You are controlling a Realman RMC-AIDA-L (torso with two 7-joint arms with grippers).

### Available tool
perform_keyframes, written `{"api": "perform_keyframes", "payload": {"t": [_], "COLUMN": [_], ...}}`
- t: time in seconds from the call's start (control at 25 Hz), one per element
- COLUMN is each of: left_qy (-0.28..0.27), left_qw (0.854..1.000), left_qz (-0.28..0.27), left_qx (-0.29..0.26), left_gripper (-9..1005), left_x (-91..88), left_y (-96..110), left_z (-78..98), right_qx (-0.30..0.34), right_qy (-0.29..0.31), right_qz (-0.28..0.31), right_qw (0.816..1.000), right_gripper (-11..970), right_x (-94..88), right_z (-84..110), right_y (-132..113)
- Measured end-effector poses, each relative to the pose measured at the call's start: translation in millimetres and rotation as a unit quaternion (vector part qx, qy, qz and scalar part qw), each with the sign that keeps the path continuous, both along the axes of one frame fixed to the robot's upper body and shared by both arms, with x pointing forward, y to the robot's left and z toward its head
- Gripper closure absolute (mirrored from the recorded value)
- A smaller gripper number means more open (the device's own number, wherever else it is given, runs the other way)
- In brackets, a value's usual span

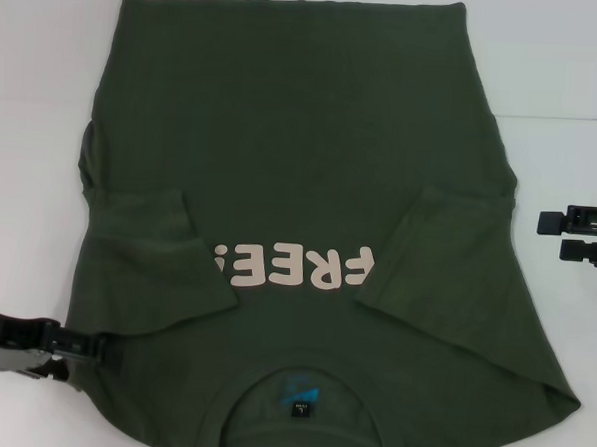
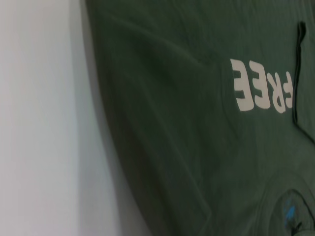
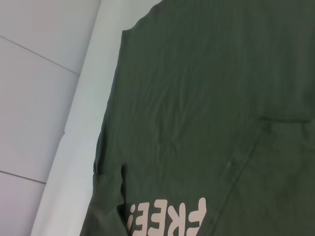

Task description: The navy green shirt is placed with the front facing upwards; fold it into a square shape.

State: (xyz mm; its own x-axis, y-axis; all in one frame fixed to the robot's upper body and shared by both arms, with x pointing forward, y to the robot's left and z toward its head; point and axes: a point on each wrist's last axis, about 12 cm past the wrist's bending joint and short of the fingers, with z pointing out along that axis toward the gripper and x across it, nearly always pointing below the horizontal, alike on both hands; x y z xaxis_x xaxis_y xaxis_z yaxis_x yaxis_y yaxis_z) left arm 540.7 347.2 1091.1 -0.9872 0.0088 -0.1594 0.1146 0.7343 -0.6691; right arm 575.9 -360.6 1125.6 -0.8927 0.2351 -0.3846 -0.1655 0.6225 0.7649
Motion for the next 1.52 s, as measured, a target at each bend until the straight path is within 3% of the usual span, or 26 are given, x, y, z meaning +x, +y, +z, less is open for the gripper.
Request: {"api": "perform_keyframes", "payload": {"t": [0.56, 1.2, 1.4, 1.52], "left_qy": [-0.002, -0.016, -0.017, -0.017], "left_qw": [1.0, 1.0, 1.0, 1.0], "left_qz": [-0.012, -0.009, -0.007, -0.008], "left_qx": [0.004, 0.021, 0.022, 0.023], "left_gripper": [137, 775, 906, 918], "left_x": [0.4, 4.0, 4.5, 5.1], "left_y": [-6.5, -6.5, -5.9, -6.6], "left_z": [-3.1, -4.1, -4.0, -4.0], "right_qx": [0.003, 0.007, 0.01, 0.01], "right_qy": [0.002, 0.004, 0.009, 0.013], "right_qz": [0.004, 0.008, 0.011, 0.015], "right_qw": [1.0, 1.0, 1.0, 1.0], "right_gripper": [121, 128, 132, 133], "right_x": [-1.0, -2.4, -4.1, -6.5], "right_z": [-0.2, 0.3, 1.5, 1.5], "right_y": [1.0, 1.7, 0.1, -1.5]}}
